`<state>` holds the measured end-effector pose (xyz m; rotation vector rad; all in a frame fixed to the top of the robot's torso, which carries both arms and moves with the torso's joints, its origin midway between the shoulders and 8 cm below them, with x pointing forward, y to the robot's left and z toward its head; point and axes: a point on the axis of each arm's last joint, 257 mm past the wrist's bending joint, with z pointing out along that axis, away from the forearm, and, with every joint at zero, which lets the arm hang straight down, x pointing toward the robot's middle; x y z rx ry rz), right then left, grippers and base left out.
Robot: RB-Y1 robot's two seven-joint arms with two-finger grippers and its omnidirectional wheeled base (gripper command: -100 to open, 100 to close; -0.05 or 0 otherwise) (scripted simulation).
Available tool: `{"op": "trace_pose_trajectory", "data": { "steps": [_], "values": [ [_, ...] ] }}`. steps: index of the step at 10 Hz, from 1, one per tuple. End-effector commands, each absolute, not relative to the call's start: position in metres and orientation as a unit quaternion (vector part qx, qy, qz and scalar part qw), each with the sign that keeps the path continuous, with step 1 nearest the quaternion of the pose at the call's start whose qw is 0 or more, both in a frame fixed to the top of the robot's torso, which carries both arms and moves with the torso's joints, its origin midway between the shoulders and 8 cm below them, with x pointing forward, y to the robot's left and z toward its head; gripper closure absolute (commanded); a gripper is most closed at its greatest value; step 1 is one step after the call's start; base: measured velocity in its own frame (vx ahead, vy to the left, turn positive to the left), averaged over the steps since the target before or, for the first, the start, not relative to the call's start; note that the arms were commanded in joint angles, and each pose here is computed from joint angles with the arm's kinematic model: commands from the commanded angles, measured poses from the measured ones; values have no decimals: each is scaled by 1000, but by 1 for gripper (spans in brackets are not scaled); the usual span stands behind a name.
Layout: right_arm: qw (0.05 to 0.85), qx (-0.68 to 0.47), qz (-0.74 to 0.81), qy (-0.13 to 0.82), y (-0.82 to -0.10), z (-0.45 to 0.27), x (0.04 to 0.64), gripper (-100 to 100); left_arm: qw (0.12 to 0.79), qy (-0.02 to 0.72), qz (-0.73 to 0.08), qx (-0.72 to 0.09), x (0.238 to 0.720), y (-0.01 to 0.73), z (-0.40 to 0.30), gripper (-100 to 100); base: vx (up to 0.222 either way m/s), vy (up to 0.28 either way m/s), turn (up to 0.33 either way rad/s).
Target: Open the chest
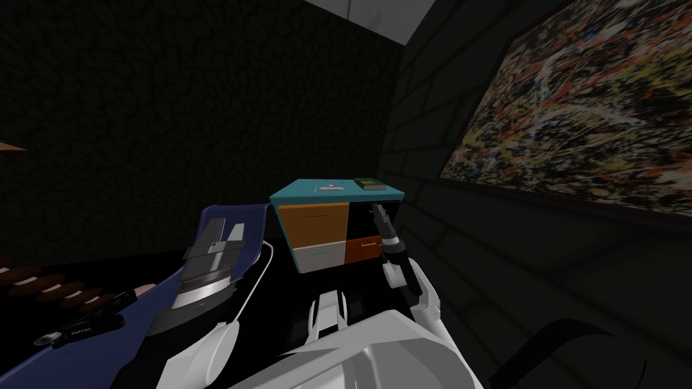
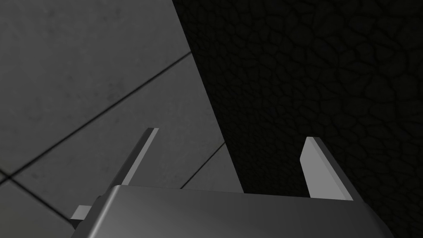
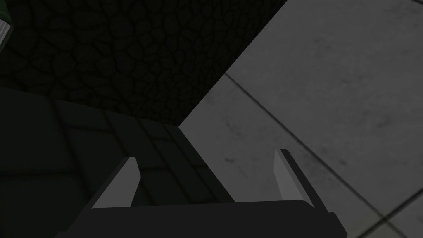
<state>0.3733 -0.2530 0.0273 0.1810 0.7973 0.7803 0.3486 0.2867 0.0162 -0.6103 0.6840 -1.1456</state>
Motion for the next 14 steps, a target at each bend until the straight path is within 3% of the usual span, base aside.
{"op": "trace_pose_trajectory", "data": {
  "steps": [1, 14],
  "values": [
    [858, 62, 334, 384, -251, 25, 379, -100, 743, 312, -523, -279, 349, 287, 16, 0, 12, 80, -25],
    [904, -52, 139, 402, -244, 7, 419, -100, 743, 312, -523, -279, 349, 287, 16, 0, 11, 84, -33]
  ]
}}
